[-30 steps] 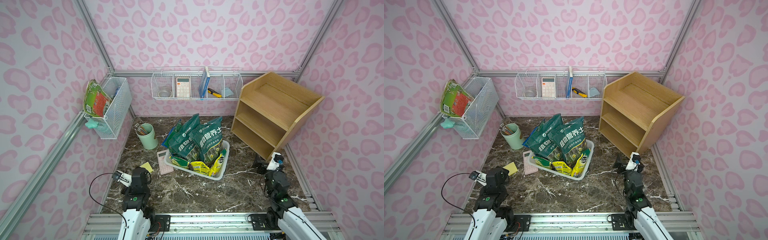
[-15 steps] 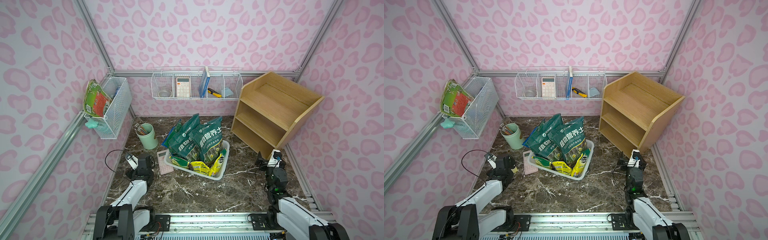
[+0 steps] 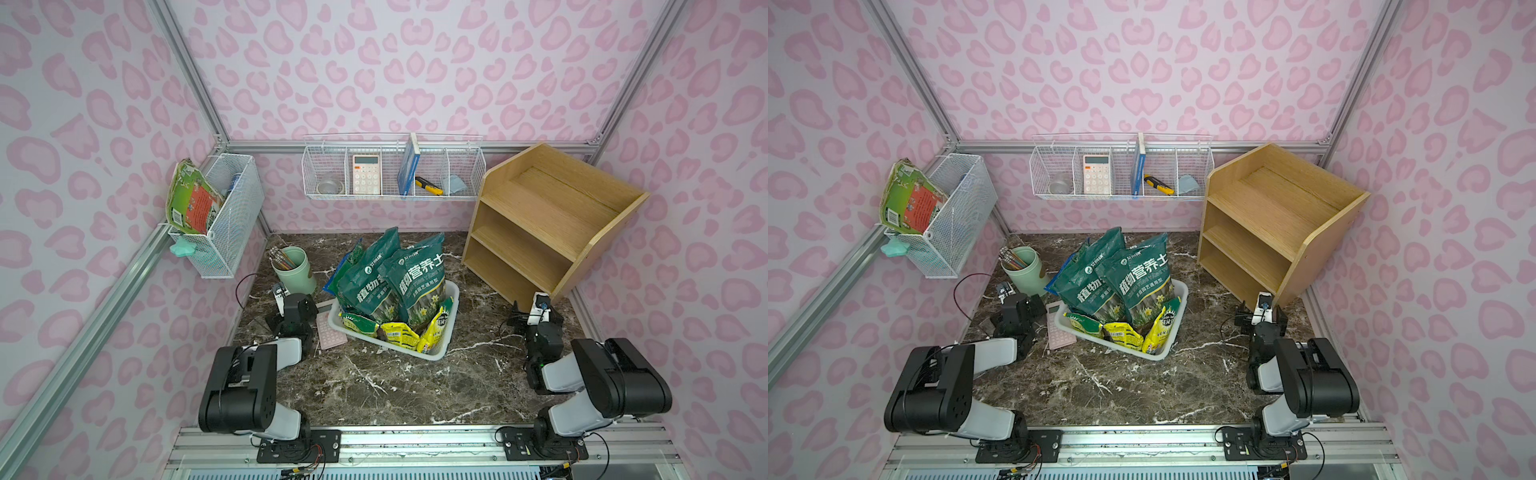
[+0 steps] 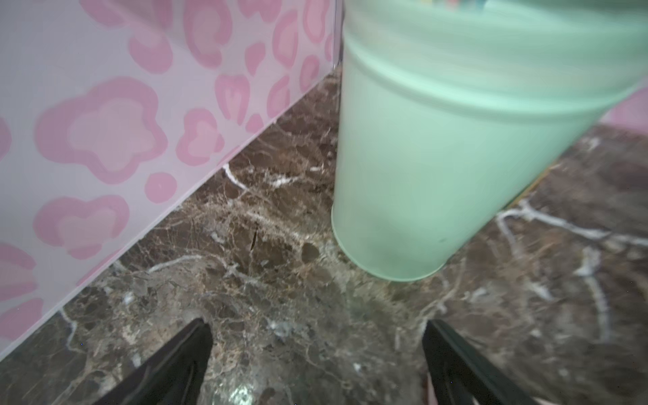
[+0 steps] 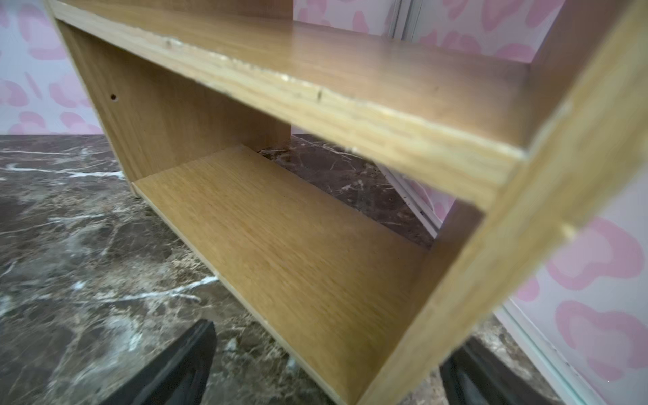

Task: Take down the fertilizer bag from the shelf
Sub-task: Reset both arms

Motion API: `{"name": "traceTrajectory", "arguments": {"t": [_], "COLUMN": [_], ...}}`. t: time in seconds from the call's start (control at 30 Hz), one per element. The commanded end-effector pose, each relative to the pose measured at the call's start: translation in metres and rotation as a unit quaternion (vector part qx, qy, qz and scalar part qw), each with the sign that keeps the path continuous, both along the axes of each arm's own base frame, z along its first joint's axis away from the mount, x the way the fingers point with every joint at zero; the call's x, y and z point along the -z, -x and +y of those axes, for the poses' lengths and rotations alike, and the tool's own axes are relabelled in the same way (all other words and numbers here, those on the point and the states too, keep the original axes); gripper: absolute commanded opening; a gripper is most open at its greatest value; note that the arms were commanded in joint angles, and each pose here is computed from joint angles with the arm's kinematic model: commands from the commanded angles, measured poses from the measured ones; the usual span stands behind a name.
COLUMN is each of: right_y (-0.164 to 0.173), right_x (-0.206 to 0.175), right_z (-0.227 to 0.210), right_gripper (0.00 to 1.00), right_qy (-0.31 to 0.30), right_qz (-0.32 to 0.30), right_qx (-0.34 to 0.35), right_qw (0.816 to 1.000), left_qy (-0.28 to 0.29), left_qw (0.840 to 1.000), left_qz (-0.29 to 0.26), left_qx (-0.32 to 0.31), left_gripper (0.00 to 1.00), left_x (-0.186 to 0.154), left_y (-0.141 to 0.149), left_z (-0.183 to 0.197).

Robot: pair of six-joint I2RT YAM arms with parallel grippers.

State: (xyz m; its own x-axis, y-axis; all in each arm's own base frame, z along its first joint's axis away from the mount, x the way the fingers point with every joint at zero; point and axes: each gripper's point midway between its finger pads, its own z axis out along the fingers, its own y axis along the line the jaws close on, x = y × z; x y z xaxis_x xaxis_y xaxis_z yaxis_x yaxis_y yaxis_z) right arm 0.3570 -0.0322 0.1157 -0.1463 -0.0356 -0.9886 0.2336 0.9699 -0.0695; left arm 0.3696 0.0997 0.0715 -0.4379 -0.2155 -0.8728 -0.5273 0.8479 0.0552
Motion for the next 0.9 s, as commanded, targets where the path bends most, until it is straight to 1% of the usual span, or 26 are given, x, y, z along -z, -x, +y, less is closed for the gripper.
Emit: {"name": "traceTrajectory", "arguments": {"t": [0.0, 0.03, 0.07, 0.13, 0.17, 0.27, 0.3, 0.33, 0.37, 0.4, 0.43, 0.47, 0.5, 0.53, 0.57, 0.6, 0.67, 0.73, 0.8, 0.87], "right_y": [-0.005, 0.000, 0.000, -0.001, 0.000, 0.008, 0.011, 0.012, 0.009, 0.005, -0.002, -0.006, -0.008, -0.011, -0.010, -0.011, -0.010, -0.010, -0.011, -0.011], "right_x": [-0.023, -0.024, -0.023, -0.023, -0.023, -0.030, -0.031, -0.032, -0.031, -0.029, -0.025, -0.022, -0.020, -0.018, -0.018, -0.018, -0.019, -0.019, -0.020, -0.019], "right_z": [0.011, 0.005, 0.004, 0.010, 0.014, 0.019, 0.020, 0.020, 0.019, 0.017, 0.015, 0.013, 0.011, 0.011, 0.011, 0.010, 0.010, 0.010, 0.011, 0.011], "right_gripper": [1.00, 1.00, 0.99, 1.00, 1.00, 1.00, 1.00, 1.00, 1.00, 1.00, 1.00, 1.00, 1.00, 1.00, 1.00, 1.00, 1.00, 1.00, 1.00, 1.00], "right_qy": [0.004, -0.001, -0.002, 0.009, 0.016, 0.028, 0.031, 0.032, 0.031, 0.028, 0.023, 0.013, 0.004, 0.000, -0.003, -0.003, -0.001, -0.002, -0.002, -0.001], "right_qz": [-0.055, -0.060, -0.056, -0.052, -0.052, -0.072, -0.078, -0.081, -0.078, -0.070, -0.058, -0.049, -0.042, -0.035, -0.037, -0.037, -0.041, -0.041, -0.042, -0.040], "right_qx": [-0.033, -0.011, -0.006, -0.020, -0.026, -0.029, -0.031, -0.030, -0.028, -0.021, -0.017, -0.025, -0.026, -0.031, -0.033, -0.033, -0.033, -0.033, -0.034, -0.034], "right_qw": [0.998, 0.998, 0.998, 0.998, 0.998, 0.997, 0.996, 0.996, 0.996, 0.997, 0.998, 0.998, 0.999, 0.999, 0.999, 0.999, 0.999, 0.999, 0.999, 0.999], "left_qy": [-0.005, -0.015, -0.010, -0.012, -0.008, 0.004, 0.017, 0.033, 0.019, 0.007, 0.007, 0.023, 0.044, 0.031, 0.017, 0.015, 0.021, 0.047, 0.038, 0.041], "left_qw": [0.999, 0.999, 0.999, 0.999, 0.999, 0.998, 0.997, 0.993, 0.987, 0.982, 0.980, 0.983, 0.985, 0.984, 0.981, 0.981, 0.983, 0.987, 0.986, 0.987], "left_qz": [-0.010, -0.016, -0.014, -0.029, -0.027, -0.034, -0.045, -0.054, -0.083, -0.111, -0.116, -0.085, -0.055, -0.077, -0.094, -0.100, -0.080, -0.055, -0.072, -0.062], "left_qx": [0.051, 0.048, 0.038, 0.032, 0.032, 0.043, 0.066, 0.103, 0.139, 0.150, 0.163, 0.161, 0.155, 0.159, 0.169, 0.168, 0.165, 0.145, 0.146, 0.144], "left_gripper": [0.95, 0.94, 0.95, 0.96, 0.96, 0.97, 0.97, 0.98, 0.99, 0.99, 0.99, 0.98, 0.94, 0.99, 0.99, 0.99, 0.99, 1.00, 1.00, 1.00], "left_x": [-0.022, -0.024, -0.024, -0.026, -0.026, -0.025, -0.024, -0.021, -0.019, -0.018, -0.021, -0.019, -0.013, -0.016, -0.018, -0.018, -0.016, -0.014, -0.016, -0.015], "left_y": [-0.031, -0.032, -0.030, -0.025, -0.024, -0.024, -0.024, -0.022, -0.022, -0.023, -0.023, -0.024, -0.024, -0.026, -0.027, -0.027, -0.027, -0.025, -0.026, -0.026], "left_z": [-0.012, -0.012, -0.011, -0.010, -0.010, -0.010, -0.015, -0.025, -0.032, -0.033, -0.038, -0.039, -0.039, -0.037, -0.039, -0.039, -0.038, -0.036, -0.035, -0.035]}}
